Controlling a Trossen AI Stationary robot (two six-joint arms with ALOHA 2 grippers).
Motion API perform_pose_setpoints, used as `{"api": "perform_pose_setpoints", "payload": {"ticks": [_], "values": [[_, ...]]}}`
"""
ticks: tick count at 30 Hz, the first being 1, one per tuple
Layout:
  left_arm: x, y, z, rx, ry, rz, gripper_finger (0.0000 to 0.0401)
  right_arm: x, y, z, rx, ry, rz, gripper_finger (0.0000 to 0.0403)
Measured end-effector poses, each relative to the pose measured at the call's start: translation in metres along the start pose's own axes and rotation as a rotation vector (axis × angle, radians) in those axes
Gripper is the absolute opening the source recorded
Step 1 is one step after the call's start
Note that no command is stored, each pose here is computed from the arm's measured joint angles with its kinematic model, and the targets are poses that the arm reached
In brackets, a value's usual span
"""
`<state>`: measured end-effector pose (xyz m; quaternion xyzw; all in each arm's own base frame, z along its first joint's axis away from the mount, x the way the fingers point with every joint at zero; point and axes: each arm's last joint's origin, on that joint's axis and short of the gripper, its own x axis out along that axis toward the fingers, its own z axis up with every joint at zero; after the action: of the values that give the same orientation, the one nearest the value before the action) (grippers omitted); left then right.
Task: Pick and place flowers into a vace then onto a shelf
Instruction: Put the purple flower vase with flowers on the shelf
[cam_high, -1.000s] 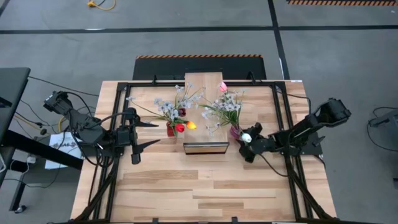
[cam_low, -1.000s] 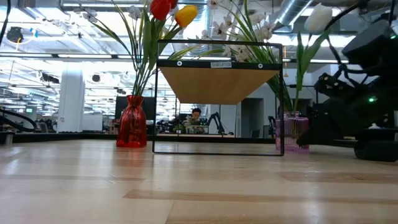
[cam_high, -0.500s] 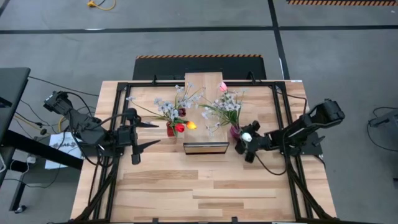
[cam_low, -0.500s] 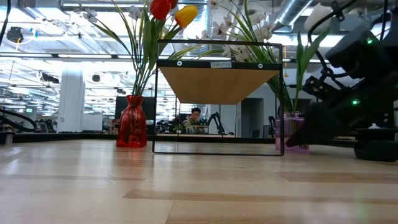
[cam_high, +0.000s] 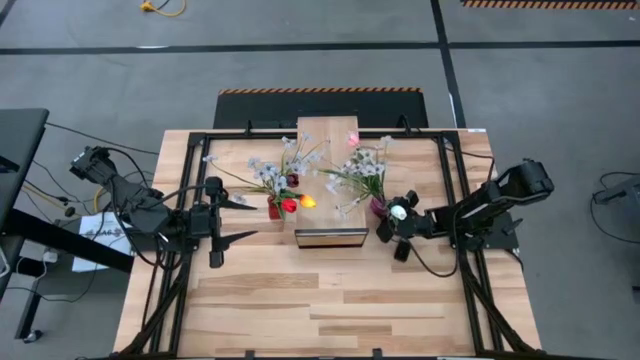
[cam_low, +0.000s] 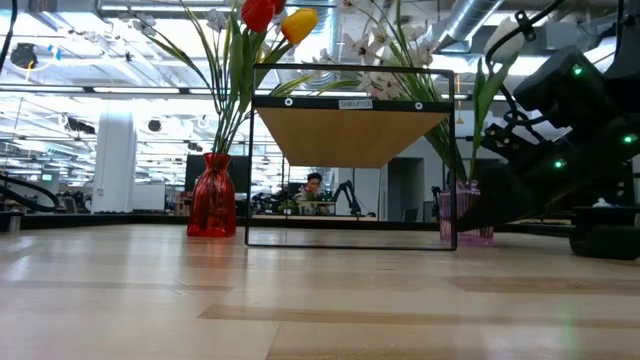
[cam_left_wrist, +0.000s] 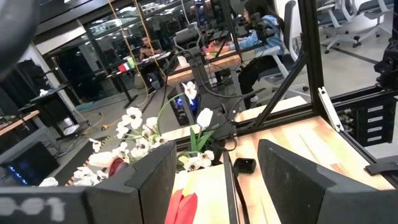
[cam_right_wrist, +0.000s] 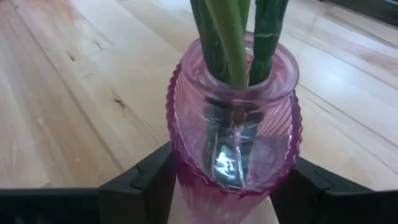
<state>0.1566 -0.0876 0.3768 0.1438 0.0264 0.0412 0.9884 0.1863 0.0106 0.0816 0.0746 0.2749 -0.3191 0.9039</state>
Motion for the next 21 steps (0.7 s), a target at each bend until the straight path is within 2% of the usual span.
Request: {"api": "perform_pose_setpoints", "payload": {"ticks": [2, 21], "values": [[0.0000, 0.0000, 0.0000, 0.000, 0.000, 0.000, 0.0217, 0.0000, 0.0000, 0.0000, 0.000, 0.000, 0.000, 0.0190], [0.0000, 0.0000, -0.0001, 0.000, 0.000, -0.001, 0.0217, -0.0001, 0.0010, 0.0019, 0.029, -0.017, 0.012, 0.0191]]}}
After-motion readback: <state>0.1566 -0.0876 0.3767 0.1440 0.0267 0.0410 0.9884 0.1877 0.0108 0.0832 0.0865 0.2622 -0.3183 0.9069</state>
